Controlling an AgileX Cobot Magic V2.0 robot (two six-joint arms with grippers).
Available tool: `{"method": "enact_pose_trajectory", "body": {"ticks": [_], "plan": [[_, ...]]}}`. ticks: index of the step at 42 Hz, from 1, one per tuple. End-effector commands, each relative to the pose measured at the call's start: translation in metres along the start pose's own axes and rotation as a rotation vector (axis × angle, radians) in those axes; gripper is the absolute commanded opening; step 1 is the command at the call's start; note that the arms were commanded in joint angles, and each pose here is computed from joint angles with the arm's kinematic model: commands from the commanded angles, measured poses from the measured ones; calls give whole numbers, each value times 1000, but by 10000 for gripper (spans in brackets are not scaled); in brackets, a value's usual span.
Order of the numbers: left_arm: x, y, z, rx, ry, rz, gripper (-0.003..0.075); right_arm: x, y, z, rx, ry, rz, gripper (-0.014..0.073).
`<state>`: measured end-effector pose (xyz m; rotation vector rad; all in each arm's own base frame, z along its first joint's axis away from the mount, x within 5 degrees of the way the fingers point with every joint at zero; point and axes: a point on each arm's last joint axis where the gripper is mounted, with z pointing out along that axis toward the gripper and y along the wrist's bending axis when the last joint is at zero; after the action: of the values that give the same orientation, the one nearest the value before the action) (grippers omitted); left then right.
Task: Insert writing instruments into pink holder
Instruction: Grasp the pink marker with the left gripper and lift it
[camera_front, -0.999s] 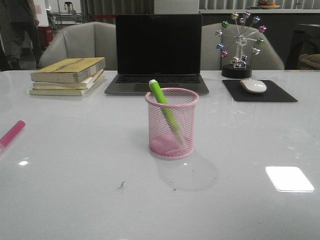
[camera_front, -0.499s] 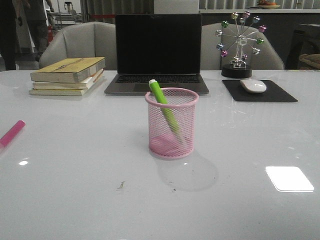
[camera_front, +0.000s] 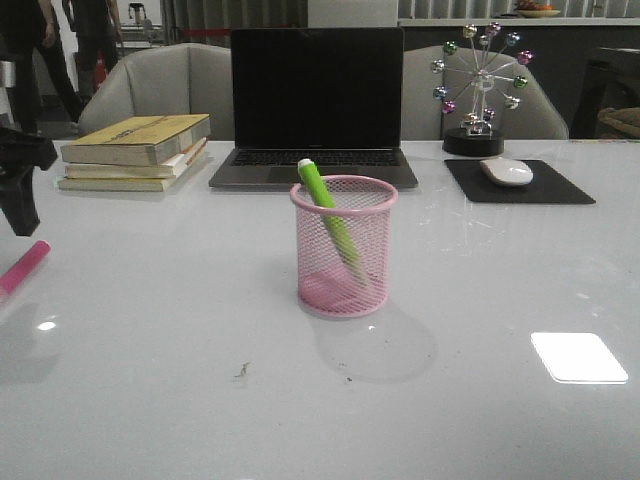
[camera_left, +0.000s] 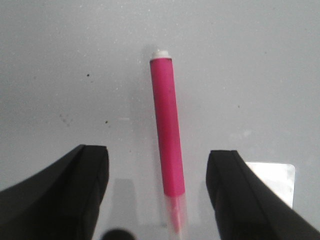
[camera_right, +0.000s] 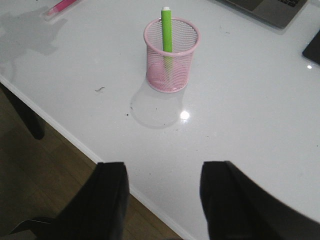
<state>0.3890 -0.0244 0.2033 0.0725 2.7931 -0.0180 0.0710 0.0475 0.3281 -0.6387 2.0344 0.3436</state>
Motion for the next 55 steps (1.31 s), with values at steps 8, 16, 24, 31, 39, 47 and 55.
{"method": "enact_pose_trajectory", "body": {"ticks": [8,16,24,31,39,47,55], "plan": [[-34,-1,9,25,-59,-26,477,-13,-1,-5,10,-91,1,447],[-41,-2,21,29,-40,-29,477,-13,-1,-5,10,-91,1,447],[-43,-2,28,36,-34,-37,476,-13,-1,-5,10,-91,1,447],[-43,-2,28,35,-29,-35,353,-13,-1,-5,10,-91,1,447],[-43,-2,28,35,-28,-35,147,-13,-1,-5,10,-91,1,447],[-42,-2,25,36,-22,-33,91,-13,-1,-5,10,-91,1,447],[-44,-10,-15,52,-165,-18,91,-13,-1,-5,10,-91,1,447]]}}
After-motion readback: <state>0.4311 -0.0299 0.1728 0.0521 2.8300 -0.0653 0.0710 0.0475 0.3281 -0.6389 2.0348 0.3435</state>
